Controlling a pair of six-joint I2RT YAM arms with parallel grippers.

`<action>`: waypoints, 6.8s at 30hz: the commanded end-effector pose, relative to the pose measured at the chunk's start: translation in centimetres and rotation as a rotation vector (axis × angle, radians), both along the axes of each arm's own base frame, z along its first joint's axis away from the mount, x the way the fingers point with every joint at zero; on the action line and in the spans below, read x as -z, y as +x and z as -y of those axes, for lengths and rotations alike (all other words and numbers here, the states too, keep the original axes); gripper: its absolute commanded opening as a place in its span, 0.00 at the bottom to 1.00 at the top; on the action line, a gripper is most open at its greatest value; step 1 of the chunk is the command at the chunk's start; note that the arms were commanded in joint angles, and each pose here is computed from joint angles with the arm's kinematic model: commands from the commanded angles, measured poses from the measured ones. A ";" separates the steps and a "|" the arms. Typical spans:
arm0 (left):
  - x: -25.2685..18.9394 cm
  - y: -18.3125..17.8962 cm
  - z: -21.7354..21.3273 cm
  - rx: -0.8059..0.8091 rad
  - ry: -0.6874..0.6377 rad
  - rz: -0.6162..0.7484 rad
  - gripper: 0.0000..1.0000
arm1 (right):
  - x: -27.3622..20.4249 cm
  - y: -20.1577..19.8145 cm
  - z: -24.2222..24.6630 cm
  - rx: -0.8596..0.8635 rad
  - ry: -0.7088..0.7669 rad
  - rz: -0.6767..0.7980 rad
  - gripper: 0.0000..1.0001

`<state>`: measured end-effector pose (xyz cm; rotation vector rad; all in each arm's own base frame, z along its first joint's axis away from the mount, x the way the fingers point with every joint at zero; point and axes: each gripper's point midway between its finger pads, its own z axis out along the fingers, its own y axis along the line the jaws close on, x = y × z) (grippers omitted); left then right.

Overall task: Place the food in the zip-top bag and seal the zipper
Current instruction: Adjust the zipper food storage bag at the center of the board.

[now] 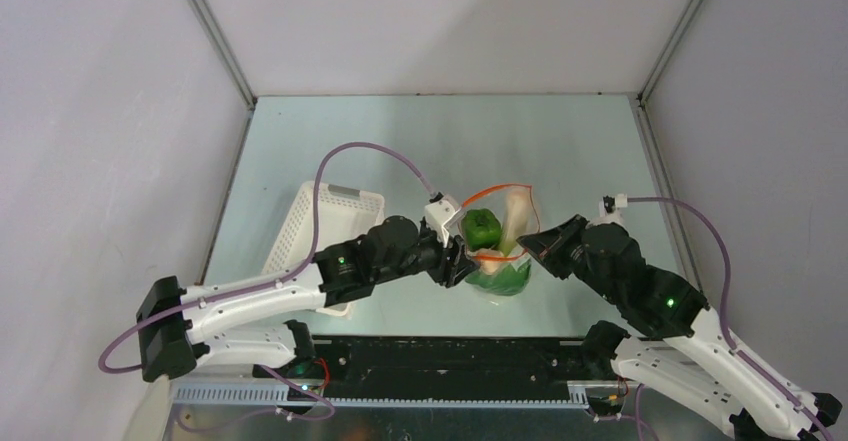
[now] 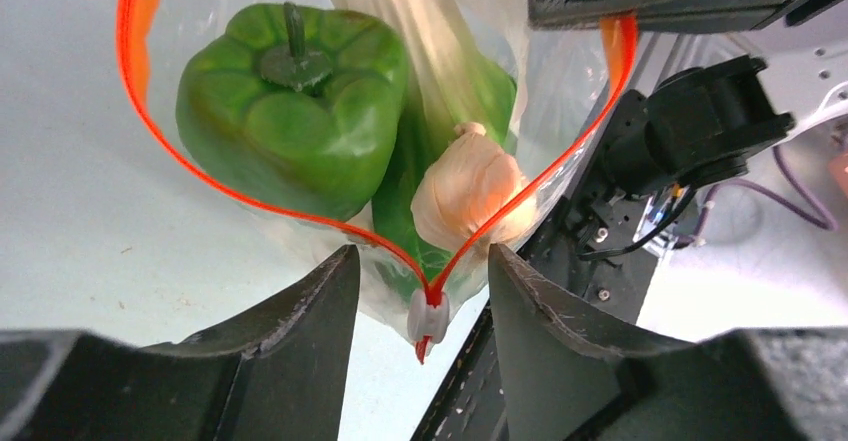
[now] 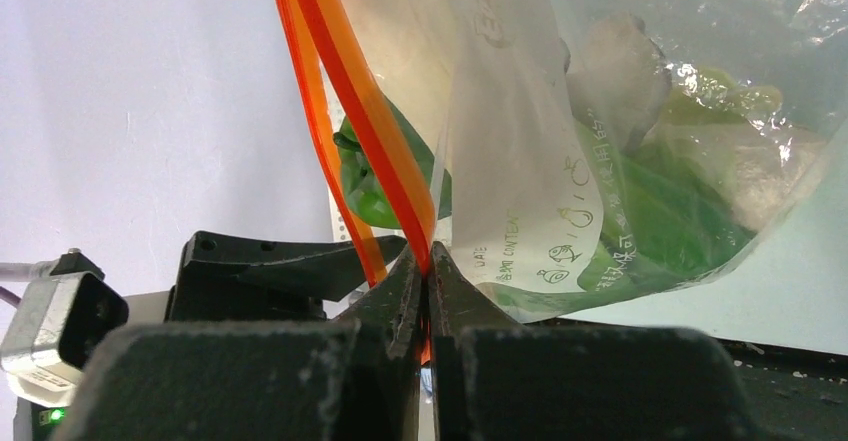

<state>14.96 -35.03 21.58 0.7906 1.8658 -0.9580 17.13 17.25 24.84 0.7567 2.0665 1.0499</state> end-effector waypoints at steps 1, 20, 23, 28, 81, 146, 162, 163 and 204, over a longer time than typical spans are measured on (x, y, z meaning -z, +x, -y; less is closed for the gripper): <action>-0.5 0.5 -0.4 -0.020 0.042 0.046 0.56 | -1.5 0.7 0.2 0.041 0.054 0.048 0.06; -5.2 1.8 -1.3 -0.058 -0.048 0.238 0.00 | -1.3 0.6 1.2 -0.078 -0.173 0.205 0.50; -6.5 2.0 -2.3 -0.060 -0.044 0.313 0.00 | -1.3 0.5 2.7 -0.144 -0.377 0.283 0.63; -7.5 1.5 -3.1 -0.010 -0.013 0.397 0.00 | -2.9 0.8 5.0 -0.224 -0.647 0.445 0.68; -4.8 -5.2 -6.3 0.425 0.067 0.624 0.00 | 0.6 3.5 -8.3 -1.468 -0.924 1.017 0.22; -2.0 -3.3 -4.5 0.400 -0.310 0.191 0.90 | -0.5 3.5 -4.1 -1.377 -0.786 0.605 0.00; -1.0 -3.1 -6.7 0.307 -0.285 0.256 0.92 | -2.3 4.7 -3.4 -1.086 -0.678 0.199 0.00; -1.1 -3.2 -6.6 0.311 -0.290 0.266 0.92 | -2.2 4.9 -3.3 -1.079 -0.682 0.190 0.00; -2.1 0.0 -7.8 0.334 -0.436 0.430 0.68 | -0.8 2.4 -4.4 -1.264 -0.663 0.240 0.00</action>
